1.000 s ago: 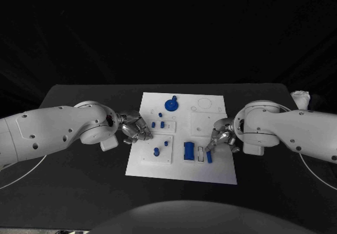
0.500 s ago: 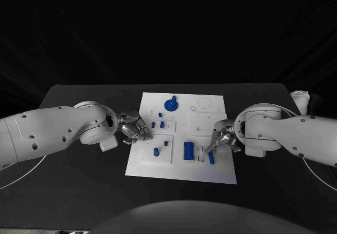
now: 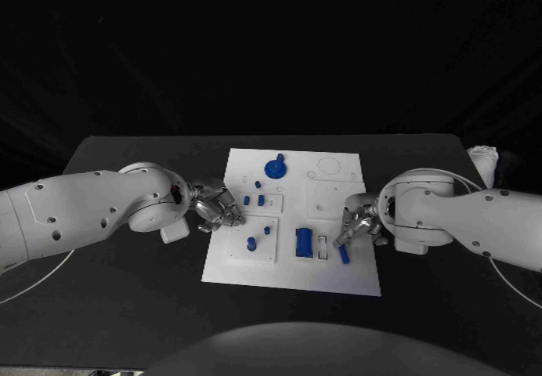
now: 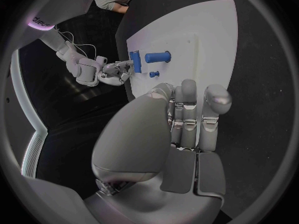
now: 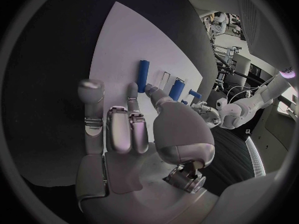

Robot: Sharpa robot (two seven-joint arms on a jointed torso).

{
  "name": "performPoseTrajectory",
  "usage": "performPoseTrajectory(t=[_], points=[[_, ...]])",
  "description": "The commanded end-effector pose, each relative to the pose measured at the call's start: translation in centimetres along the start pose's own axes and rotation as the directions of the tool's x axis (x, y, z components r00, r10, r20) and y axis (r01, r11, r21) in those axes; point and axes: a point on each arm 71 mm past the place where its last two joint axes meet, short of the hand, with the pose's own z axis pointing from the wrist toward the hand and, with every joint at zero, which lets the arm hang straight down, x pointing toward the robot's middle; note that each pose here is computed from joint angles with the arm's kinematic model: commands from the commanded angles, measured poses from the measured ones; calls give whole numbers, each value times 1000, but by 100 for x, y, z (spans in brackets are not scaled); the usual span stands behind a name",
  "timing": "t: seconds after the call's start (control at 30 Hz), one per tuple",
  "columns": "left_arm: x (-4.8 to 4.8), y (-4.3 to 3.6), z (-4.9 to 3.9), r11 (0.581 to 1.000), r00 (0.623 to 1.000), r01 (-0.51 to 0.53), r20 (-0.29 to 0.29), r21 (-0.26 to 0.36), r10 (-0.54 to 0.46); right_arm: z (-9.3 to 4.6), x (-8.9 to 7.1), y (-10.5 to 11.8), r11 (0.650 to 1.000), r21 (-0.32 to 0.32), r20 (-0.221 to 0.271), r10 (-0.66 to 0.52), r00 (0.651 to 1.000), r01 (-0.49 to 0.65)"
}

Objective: Assemble the parts on the task board

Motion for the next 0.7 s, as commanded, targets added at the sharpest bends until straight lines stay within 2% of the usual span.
performPoseTrajectory(t=[0.03, 0.4, 0.7], points=[[22, -13, 3, 1000, 1000, -11, -20, 0, 11, 57, 82, -182, 994, 109, -10, -6, 1000, 7], [26, -15, 8, 1000, 1000, -13, -24, -3, 13, 50, 99, -249, 983, 90, -25, 164, 986, -161], [24, -24, 14, 1000, 1000, -11, -18, 1, 11, -9, 28, -330, 941, 84, -59, 334, 941, -328]])
